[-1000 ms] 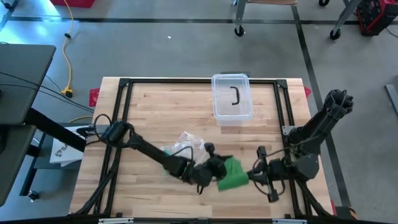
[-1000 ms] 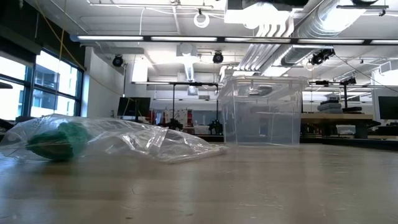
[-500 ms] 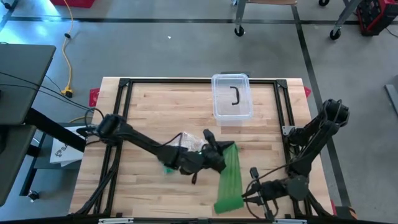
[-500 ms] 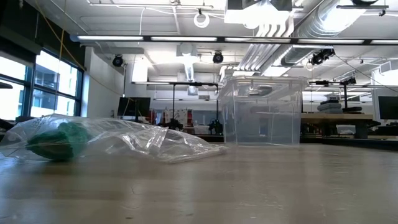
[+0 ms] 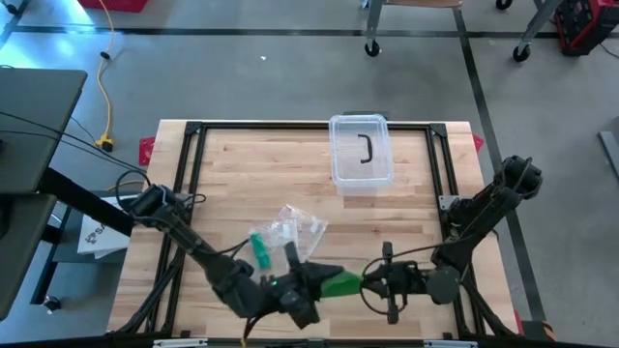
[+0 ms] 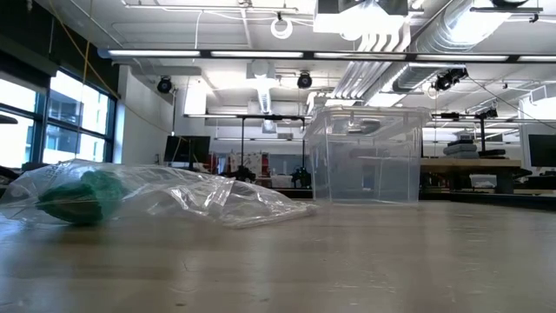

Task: Roll bandage
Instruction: Roll the green bandage

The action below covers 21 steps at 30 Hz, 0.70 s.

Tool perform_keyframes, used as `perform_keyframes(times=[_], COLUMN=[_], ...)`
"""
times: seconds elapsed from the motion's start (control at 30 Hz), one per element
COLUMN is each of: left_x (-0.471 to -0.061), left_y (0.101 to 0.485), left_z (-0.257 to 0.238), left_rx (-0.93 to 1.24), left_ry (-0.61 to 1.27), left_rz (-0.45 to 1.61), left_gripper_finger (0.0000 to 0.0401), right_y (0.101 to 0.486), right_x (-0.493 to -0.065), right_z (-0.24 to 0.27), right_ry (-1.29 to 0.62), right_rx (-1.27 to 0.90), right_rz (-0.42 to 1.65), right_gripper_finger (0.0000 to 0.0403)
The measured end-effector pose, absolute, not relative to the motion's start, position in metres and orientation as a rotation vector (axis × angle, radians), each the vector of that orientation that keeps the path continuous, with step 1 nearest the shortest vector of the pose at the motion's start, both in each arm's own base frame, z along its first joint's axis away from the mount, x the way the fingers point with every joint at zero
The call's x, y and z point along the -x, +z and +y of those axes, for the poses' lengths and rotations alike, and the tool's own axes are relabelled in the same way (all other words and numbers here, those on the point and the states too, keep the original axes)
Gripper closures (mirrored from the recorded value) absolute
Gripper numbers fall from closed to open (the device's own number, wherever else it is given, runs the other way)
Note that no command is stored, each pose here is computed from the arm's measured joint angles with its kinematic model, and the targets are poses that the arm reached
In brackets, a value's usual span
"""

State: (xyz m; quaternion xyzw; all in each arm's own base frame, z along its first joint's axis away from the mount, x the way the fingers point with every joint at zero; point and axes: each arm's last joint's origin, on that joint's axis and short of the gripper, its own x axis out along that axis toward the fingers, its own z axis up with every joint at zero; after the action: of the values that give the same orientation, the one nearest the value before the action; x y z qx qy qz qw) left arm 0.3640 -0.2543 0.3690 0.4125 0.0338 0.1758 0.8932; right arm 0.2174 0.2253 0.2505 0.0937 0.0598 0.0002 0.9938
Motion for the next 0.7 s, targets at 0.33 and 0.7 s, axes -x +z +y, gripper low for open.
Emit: perform_keyframes(times=[0.33, 0.7], left_x=[-0.371, -0.372], left_y=[0.343, 0.336], left_z=[-0.234, -0.229], left_rx=[-0.912, -0.868], left_ry=[0.566, 0.587], left_rz=[0.305, 0.333], left_gripper_finger=[0.0401, 0.0401], right_y=[0.276, 0.293], right_x=[-0.209, -0.181], right_z=[0.239, 0.265], right_ry=[0.171, 0.014], right_rx=[0.045, 0.194], right_rz=[-0.065, -0.064], right_gripper_finger=[0.0402, 0.0403])
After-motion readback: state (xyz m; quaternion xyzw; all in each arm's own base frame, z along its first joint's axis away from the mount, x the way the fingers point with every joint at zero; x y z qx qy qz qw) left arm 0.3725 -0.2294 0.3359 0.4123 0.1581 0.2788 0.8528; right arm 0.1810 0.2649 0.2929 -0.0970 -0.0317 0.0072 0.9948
